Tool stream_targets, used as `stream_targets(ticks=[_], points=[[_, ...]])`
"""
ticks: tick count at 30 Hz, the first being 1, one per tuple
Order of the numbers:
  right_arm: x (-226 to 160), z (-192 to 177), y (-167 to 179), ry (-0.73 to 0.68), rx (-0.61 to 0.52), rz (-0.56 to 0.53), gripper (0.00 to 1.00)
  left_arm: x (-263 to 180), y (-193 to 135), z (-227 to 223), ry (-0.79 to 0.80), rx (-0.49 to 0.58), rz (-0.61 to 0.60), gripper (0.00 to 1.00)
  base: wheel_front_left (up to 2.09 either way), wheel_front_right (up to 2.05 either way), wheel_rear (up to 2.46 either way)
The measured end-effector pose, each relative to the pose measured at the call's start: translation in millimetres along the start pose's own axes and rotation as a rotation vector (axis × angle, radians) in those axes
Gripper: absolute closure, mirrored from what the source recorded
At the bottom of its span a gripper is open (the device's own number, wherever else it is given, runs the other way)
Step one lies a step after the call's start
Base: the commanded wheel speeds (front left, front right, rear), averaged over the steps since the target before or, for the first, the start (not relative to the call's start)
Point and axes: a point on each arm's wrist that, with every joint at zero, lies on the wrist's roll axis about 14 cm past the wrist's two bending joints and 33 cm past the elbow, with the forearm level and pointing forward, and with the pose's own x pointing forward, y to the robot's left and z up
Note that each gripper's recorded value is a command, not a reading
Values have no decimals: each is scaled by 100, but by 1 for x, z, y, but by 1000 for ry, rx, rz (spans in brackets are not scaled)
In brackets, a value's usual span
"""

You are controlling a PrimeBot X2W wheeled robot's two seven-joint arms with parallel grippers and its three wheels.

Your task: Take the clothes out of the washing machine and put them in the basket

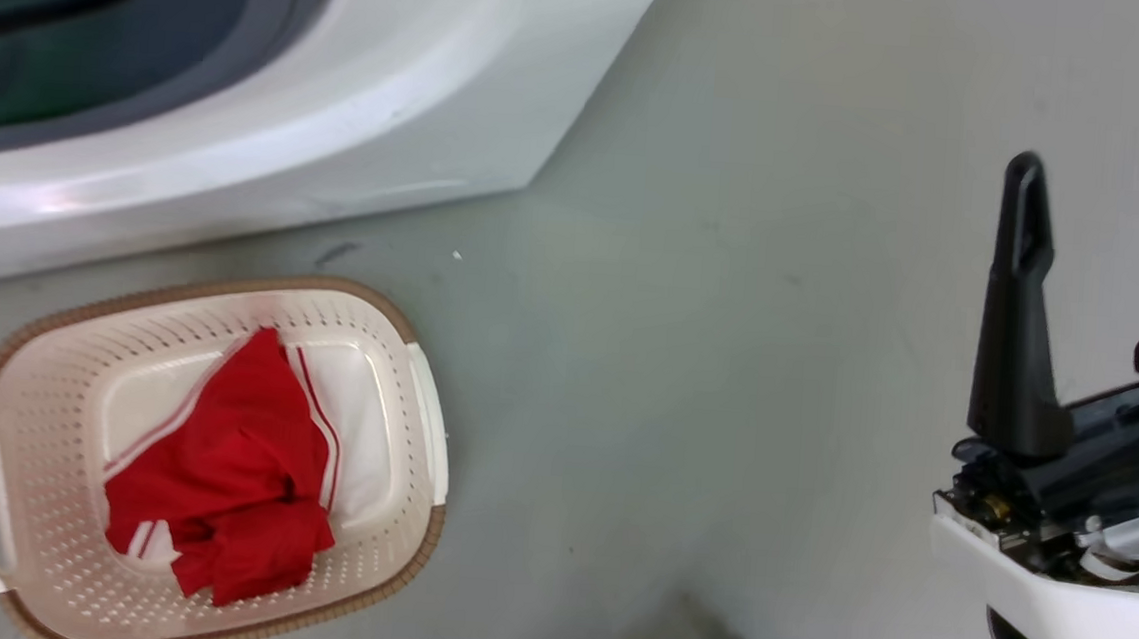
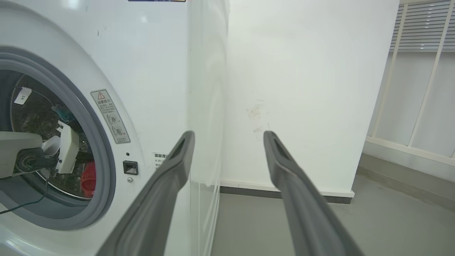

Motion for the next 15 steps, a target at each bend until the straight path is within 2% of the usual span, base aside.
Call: stream_targets(ticks=[15], points=[[-25,34,14,-34,8,23,0,-83,-17,24,-211,-12,26,100,0,0,0]])
